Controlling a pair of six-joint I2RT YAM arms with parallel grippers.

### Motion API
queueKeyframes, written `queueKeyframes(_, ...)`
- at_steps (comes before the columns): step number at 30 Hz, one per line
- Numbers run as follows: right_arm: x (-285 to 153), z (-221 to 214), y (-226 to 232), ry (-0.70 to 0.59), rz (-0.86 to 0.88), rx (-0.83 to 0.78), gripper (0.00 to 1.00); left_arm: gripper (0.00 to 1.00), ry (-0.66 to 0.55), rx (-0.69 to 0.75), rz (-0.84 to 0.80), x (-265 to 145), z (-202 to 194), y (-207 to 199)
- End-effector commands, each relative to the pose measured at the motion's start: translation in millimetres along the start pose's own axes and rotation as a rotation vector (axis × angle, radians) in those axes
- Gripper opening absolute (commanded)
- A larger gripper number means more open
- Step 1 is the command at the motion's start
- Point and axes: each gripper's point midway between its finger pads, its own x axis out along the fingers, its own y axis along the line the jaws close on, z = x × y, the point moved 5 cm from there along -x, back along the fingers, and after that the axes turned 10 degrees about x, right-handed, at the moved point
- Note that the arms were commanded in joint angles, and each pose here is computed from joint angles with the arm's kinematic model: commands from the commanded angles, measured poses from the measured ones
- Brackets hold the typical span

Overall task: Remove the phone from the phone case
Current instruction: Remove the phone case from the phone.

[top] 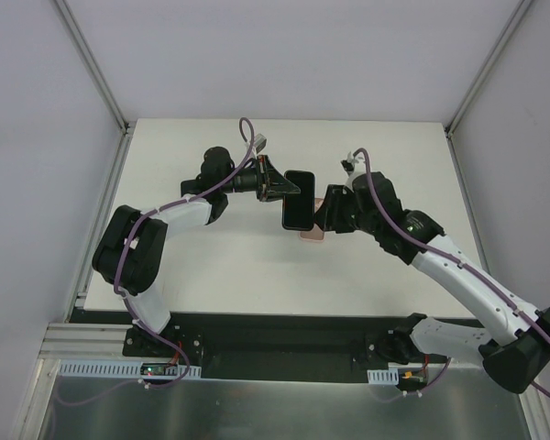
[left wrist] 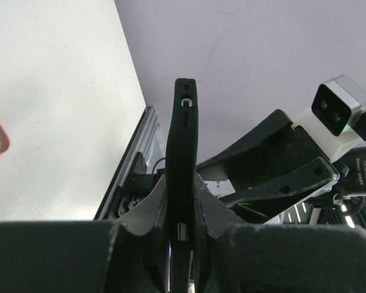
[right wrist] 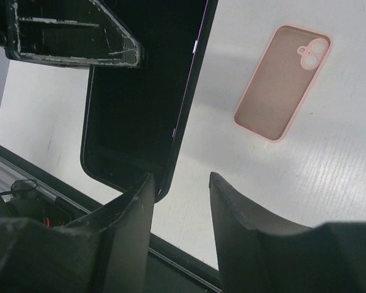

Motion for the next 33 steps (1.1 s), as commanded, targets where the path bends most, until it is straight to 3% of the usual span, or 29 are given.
queueKeyframes(1, -0.2, 14.9, 6.8, -0.047, -0.02, -0.012, 0.44, 0.0, -0.029, 0.151, -0.087, -4.7, 6.9, -43.7)
queueKeyframes(8, 6.6, 7.5, -21.6, -0.032, -0.211, -0.016, 0.42, 0.0, -0.034, 0.163, -0.102, -6.8, 6.7, -52.3)
queueKeyframes(21, 22.2, -11.8, -48.3, 0.012, -0.401, -0.072, 0.4, 0.0, -0.04, 0.166, -0.163, -11.0, 7.4, -71.9)
queueKeyframes(33, 41.6, -36.9, -59.0, 0.093, -0.401, -0.057, 0.39, 0.0, -0.054, 0.15, -0.235, -15.0, 10.5, -85.8)
